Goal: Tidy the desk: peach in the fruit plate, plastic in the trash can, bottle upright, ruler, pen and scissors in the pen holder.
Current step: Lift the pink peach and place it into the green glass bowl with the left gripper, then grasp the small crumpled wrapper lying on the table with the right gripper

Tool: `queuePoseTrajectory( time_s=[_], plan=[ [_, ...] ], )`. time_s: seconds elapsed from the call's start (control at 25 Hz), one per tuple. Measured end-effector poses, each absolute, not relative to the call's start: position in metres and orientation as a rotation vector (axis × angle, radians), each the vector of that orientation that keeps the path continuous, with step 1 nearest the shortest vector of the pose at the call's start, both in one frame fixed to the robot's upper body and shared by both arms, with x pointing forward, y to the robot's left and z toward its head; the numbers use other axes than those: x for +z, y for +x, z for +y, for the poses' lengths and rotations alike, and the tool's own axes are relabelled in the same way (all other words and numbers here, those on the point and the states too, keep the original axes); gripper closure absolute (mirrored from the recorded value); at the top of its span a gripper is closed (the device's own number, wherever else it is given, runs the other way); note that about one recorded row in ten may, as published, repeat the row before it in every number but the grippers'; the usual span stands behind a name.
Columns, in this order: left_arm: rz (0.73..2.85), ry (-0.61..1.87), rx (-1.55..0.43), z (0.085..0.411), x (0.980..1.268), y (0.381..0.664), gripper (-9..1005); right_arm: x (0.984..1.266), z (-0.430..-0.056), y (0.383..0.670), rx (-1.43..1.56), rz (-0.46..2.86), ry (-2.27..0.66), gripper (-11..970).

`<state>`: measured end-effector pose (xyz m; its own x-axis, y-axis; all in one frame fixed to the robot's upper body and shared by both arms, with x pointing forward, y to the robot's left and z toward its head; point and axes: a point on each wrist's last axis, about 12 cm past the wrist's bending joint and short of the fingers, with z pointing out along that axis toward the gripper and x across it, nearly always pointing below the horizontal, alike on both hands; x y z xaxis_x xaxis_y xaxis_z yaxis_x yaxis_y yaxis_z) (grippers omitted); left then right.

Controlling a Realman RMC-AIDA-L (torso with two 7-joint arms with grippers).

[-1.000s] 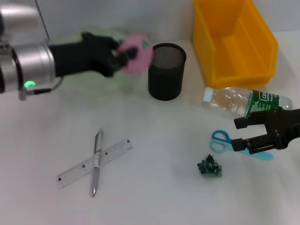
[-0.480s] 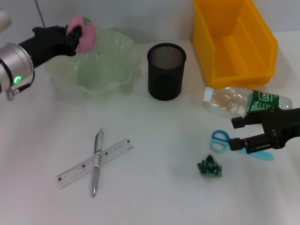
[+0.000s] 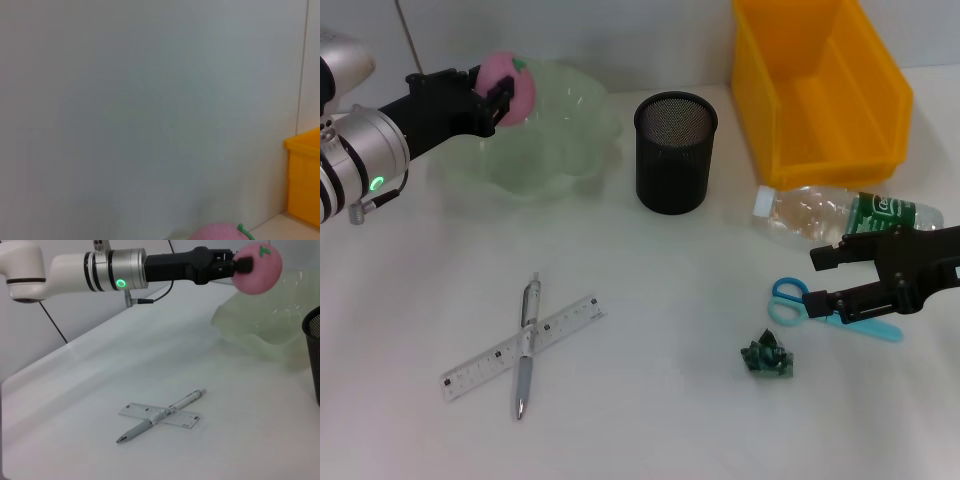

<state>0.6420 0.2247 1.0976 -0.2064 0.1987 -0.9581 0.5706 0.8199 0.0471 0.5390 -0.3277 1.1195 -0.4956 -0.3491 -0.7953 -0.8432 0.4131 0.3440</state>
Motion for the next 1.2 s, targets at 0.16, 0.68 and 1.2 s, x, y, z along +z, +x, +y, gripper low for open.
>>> queuePoseTrajectory(
  time_s=[0.16, 0.68, 1.2],
  plan=[
    [1.779, 0.591, -0.376, 0.225, 1.098, 0.642, 640, 1.12, -0.327, 0.539, 1.002, 2.034, -1.01, 146],
    [1.773, 0.574, -0.389, 0.227, 1.099, 0.642, 244, 1.119, -0.326, 0.539, 1.007, 2.034, -1.008, 162],
    [1.584, 0.618, -1.047, 0.246, 1.132, 0.589, 195, 1.121, -0.324, 0.541, 1.007, 2.028, -1.016, 181]
  ],
)
